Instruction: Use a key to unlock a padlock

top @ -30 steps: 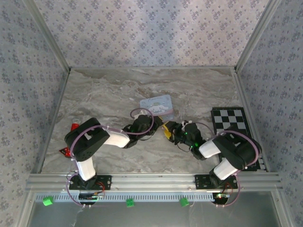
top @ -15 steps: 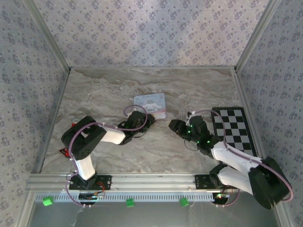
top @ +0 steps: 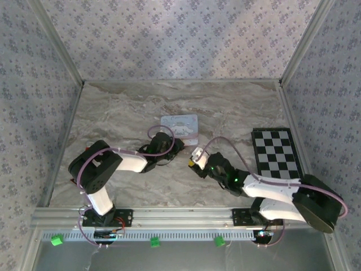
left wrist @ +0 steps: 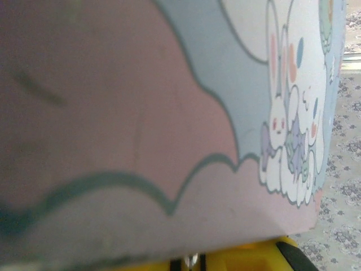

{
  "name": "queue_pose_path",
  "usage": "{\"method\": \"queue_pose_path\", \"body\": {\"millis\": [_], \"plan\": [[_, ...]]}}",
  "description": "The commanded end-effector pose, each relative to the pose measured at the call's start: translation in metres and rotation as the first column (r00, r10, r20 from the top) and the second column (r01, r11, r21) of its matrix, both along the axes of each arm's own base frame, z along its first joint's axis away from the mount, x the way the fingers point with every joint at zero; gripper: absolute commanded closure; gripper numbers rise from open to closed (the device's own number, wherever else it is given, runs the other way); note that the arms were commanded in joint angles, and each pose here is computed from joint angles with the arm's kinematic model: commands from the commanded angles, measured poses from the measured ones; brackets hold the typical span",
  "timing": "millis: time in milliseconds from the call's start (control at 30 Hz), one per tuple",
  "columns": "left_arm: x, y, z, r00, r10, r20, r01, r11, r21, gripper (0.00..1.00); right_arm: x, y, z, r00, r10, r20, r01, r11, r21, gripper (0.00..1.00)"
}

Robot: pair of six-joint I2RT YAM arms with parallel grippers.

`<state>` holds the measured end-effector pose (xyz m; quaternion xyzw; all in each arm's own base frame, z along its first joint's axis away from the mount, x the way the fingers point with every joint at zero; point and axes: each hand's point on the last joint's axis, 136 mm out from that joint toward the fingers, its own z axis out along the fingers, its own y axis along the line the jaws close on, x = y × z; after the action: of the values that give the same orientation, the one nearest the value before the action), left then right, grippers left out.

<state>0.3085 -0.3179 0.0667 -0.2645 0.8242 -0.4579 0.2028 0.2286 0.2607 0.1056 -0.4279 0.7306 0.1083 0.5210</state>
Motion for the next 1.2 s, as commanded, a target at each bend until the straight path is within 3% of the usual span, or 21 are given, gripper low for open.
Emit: {"method": "queue_pose_path", "body": {"millis": [0, 567, 1167], "plan": [[-0.004, -0.006, 0.019, 0.999, -0.031, 0.019, 0.032, 0.997, -0.067, 1.00, 0.007, 0.009, 0.008, 0.979, 0.087, 0.187, -0.071, 0.993, -0.093, 0.55], [-0.011, -0.014, 0.019, 0.998, -0.066, 0.011, 0.067, 0.989, -0.134, 1.00, 0.038, 0.029, -0.009, 0.961, 0.045, 0.274, -0.011, 0.992, -0.124, 0.62], [-0.014, -0.024, 0.025, 0.996, -0.086, 0.023, 0.089, 0.985, -0.146, 1.00, 0.054, 0.021, -0.014, 0.967, -0.069, 0.244, 0.087, 0.994, -0.063, 0.83]]}}
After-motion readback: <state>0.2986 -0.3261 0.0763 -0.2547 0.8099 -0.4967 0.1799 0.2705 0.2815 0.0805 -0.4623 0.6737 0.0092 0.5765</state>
